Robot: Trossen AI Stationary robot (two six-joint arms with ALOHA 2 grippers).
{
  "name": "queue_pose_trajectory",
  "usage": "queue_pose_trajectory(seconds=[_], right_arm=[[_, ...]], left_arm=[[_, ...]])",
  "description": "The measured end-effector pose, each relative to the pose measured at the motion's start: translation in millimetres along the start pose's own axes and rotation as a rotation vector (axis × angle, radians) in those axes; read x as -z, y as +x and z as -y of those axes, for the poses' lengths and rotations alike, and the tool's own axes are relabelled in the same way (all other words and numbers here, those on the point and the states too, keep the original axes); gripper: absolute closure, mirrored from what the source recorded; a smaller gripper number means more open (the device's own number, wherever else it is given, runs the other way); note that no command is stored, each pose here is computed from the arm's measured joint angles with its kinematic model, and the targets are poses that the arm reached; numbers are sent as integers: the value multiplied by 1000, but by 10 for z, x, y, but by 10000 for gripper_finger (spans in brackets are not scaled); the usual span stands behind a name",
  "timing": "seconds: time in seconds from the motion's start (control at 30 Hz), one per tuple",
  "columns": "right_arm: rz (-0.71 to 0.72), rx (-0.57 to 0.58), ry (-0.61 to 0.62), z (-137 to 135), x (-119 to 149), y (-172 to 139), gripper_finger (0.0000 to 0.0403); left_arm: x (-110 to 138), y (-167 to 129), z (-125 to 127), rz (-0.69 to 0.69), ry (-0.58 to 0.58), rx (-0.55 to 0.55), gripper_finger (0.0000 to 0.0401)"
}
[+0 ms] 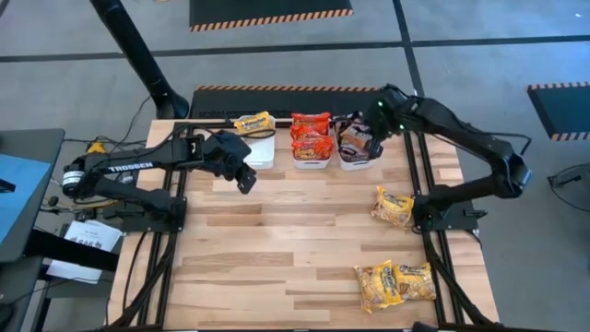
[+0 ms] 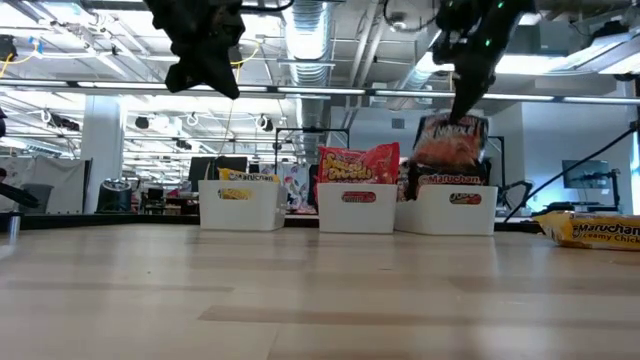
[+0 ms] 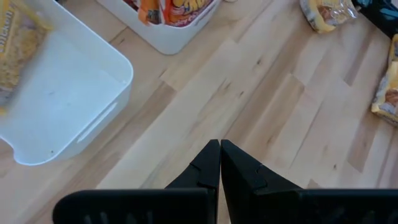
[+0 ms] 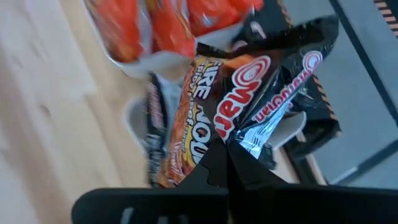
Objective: Sort Maruchan noodles
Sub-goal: Put the black noodle pack into the right white bin
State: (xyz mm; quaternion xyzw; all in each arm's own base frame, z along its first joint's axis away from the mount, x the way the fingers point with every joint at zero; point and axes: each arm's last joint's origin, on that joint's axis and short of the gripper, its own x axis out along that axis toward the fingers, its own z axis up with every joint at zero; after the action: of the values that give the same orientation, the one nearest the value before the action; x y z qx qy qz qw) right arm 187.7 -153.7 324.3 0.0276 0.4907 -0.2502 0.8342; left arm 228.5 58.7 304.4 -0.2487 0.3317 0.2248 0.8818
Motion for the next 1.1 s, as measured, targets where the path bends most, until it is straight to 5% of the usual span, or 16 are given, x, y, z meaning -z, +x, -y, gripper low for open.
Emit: queue_pose_trajectory(seconds=[0.7,1.1], right_arm=[[-205,72,-238,398,-346,788,399],[-294,-5,-201,65,-381,875,394]], left_arm=[[-18,1,-41,27,32,-62,401],[-62,4,-137,36,29,-91,401]])
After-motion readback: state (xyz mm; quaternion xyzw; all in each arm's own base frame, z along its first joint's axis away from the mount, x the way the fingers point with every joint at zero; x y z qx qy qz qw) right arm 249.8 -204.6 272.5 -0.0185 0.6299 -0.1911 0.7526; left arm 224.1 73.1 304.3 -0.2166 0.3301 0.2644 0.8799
